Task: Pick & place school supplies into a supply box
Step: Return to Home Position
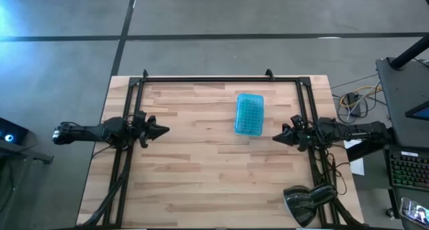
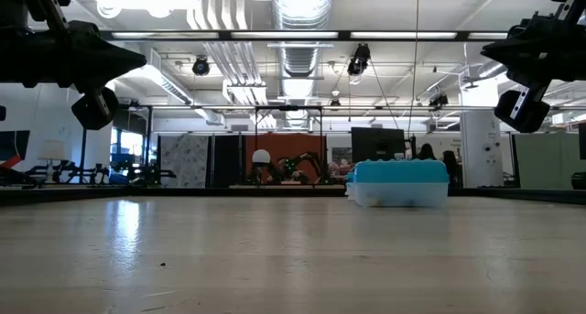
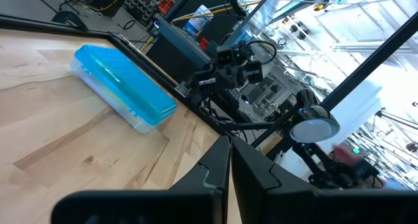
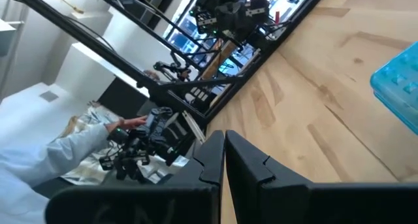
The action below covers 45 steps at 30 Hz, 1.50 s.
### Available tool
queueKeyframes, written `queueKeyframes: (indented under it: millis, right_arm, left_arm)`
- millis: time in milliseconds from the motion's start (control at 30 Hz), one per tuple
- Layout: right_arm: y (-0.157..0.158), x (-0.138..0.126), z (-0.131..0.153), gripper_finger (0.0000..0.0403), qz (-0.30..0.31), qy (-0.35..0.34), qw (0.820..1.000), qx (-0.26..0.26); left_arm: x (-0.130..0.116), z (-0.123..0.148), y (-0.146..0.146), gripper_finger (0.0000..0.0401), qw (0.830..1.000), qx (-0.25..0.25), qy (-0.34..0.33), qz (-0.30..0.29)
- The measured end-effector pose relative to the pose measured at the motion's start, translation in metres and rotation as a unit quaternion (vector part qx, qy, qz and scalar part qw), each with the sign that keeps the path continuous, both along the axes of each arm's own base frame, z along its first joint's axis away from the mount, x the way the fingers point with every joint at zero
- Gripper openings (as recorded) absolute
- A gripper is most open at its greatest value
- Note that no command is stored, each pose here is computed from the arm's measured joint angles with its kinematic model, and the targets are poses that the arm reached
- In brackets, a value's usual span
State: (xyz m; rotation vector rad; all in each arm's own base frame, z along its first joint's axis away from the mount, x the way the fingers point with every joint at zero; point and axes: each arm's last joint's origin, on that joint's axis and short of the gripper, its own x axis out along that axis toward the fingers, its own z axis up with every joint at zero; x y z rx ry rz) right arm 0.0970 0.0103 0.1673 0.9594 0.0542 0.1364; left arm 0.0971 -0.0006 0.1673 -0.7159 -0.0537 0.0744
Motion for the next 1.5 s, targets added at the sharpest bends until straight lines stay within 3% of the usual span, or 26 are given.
queueKeyframes:
  millis: [233,500,700,867,1033,1267,1500]
  right_arm:
    - [0.0001,0.001,-0.0012,0.0009,0.0,0.008,1.0,-0.002]
    - [-0.0029,0.0015,-0.0014,0.0009,-0.051,-0.003,0.99,-0.133]
    - [-0.0055,0.0014,0.0016,0.0009,-0.097,-0.02,0.947,-0.306]
    - [-0.005,0.0012,0.0057,0.0009,-0.096,-0.047,0.907,-0.408]
    - [-0.002,0.0013,0.0038,0.0009,-0.045,-0.059,0.912,-0.404]
    - [-0.0046,0.0013,0.0034,0.0009,-0.086,-0.038,0.913,-0.397]
    - [-0.0046,0.0013,0.0035,0.0009,-0.087,-0.038,0.913,-0.397]
  left_arm:
    - [0.0,0.0001,0.0,0.0,1.0,0.0,0.0,0.0]
    - [0.0,0.0003,0.0,0.0,1.0,0.0,-0.001,0.0]
    - [0.0,0.0007,0.0,0.0,1.0,0.0,-0.004,0.0]
    - [0.0,0.0008,0.0,0.0,1.0,0.0,-0.004,0.0]
    - [0.0,0.0009,0.0,0.0,1.0,0.0,-0.005,0.0]
    - [0.0012,0.0003,-0.0001,0.0,1.0,0.0,0.0,0.0]
    - [0.0019,0.0003,0.0004,0.0,1.0,0.016,0.006,0.009]
